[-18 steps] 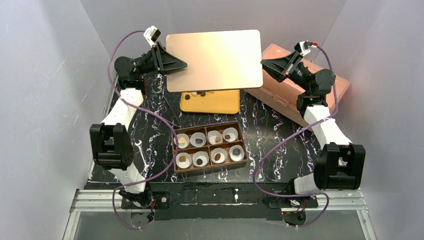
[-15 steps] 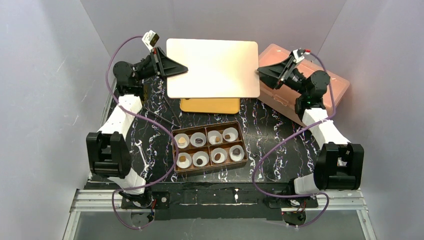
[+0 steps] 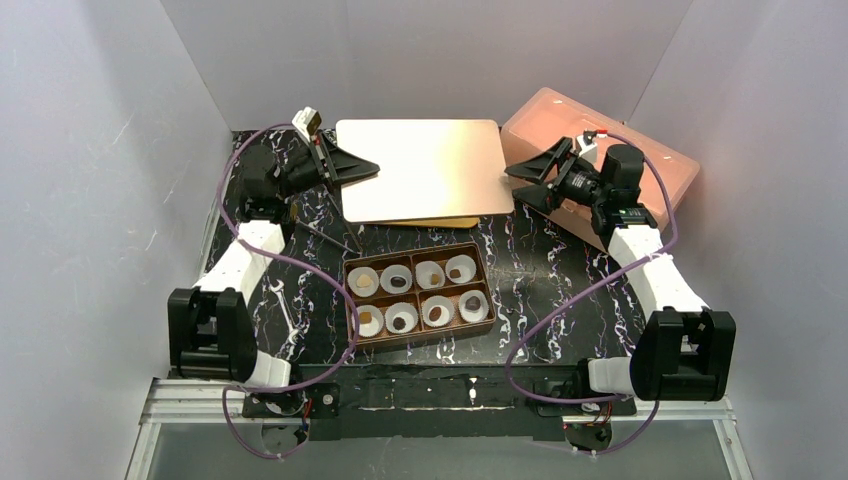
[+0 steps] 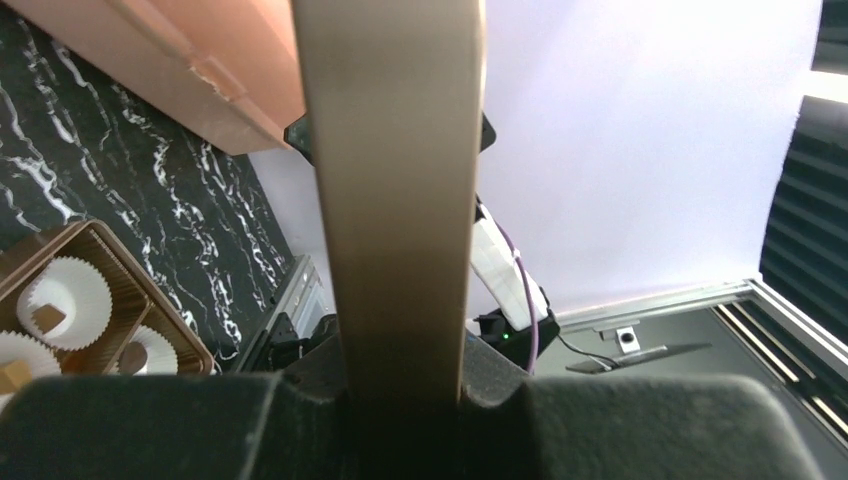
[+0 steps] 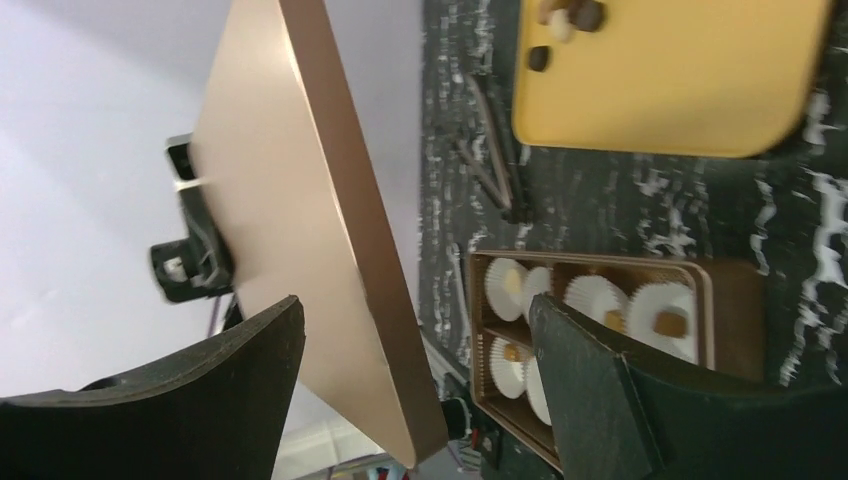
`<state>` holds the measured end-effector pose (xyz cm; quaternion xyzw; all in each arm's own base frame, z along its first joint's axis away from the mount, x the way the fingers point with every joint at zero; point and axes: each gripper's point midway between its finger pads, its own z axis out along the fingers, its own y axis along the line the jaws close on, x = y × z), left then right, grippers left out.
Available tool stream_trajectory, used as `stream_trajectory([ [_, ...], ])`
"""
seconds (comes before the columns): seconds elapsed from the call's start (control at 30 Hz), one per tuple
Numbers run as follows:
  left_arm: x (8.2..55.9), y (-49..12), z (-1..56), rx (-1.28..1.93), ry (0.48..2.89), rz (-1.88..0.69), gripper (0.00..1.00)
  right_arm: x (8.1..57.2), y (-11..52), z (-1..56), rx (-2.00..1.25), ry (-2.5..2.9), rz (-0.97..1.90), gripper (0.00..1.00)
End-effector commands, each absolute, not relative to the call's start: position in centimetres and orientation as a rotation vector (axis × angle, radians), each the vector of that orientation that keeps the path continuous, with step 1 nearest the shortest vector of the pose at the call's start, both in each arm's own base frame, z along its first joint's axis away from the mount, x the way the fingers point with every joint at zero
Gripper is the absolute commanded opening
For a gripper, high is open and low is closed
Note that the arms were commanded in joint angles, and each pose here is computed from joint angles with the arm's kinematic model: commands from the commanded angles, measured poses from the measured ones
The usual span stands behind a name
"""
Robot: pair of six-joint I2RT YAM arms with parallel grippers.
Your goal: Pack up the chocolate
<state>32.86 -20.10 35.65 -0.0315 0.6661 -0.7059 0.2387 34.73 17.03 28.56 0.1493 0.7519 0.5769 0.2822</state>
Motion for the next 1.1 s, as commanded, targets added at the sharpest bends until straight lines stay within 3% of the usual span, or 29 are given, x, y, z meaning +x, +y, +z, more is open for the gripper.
stream_trajectory([
  [0.0,30.5,-19.7,36.0,-0.067,1.802,-1.823,0.00,33.5,15.5,26.5,0.395,2.148,1.260,0.91],
  [0.33,26.1,-19.6,29.6,-0.202,1.886,-1.866,0.00,30.6,14.8,21.2,0.370,2.352,0.955,0.97],
  [0.67,22.3,-19.8,24.8,-0.259,1.987,-1.848,0.00,28.6,16.6,18.8,0.299,2.425,0.916,0.98],
  [1.07,21.5,-20.2,20.8,-0.333,2.052,-1.820,0.00,27.6,18.7,16.0,0.248,2.504,0.901,0.98],
])
